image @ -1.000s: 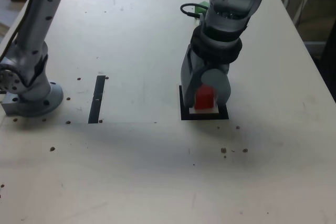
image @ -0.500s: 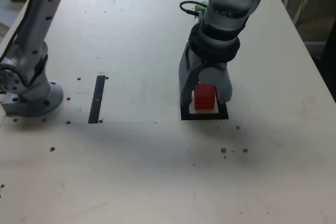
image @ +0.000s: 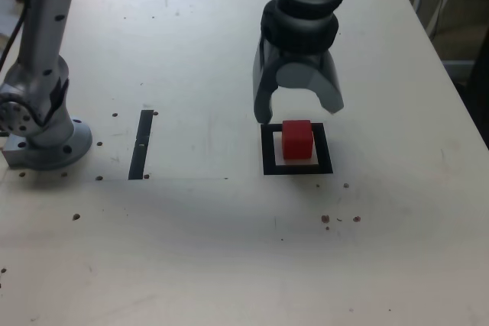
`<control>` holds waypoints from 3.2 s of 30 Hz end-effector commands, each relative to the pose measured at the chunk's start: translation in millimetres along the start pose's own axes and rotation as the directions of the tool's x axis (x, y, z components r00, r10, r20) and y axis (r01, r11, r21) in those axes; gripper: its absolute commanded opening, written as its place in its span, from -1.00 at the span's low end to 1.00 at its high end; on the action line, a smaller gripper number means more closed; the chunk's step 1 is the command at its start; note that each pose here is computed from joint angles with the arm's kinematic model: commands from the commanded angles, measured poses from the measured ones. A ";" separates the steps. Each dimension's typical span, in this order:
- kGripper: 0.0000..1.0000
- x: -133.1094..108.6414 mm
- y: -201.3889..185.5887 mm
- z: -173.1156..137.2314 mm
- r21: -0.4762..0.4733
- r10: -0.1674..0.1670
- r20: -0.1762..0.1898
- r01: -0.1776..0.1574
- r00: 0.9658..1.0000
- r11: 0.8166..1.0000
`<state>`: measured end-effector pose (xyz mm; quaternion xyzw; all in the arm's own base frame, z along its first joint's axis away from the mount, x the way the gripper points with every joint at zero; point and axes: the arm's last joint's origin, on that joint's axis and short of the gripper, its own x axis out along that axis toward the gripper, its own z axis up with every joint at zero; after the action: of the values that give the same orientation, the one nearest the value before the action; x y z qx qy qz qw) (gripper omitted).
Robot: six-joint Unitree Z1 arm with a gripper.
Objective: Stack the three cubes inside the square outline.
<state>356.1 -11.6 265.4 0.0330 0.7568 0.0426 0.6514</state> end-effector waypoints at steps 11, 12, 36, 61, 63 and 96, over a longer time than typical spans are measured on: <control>0.99 -11.9 96.9 -1.4 0.001 0.032 0.071 -0.032 0.997 0.999; 0.99 -10.3 107.2 -0.6 -0.011 0.032 0.070 -0.031 0.997 0.999; 0.93 55.4 209.1 47.1 -0.004 0.100 -0.001 -0.100 0.995 0.995; 0.58 75.9 232.3 51.8 -0.016 0.113 -0.002 -0.113 0.994 0.993; 0.50 75.3 233.2 51.7 -0.018 0.114 0.001 -0.113 0.994 0.993; -0.63 59.1 237.0 50.4 0.011 0.080 0.129 -0.082 0.988 0.997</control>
<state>399.0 232.7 215.6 0.0720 0.7184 0.0570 0.6895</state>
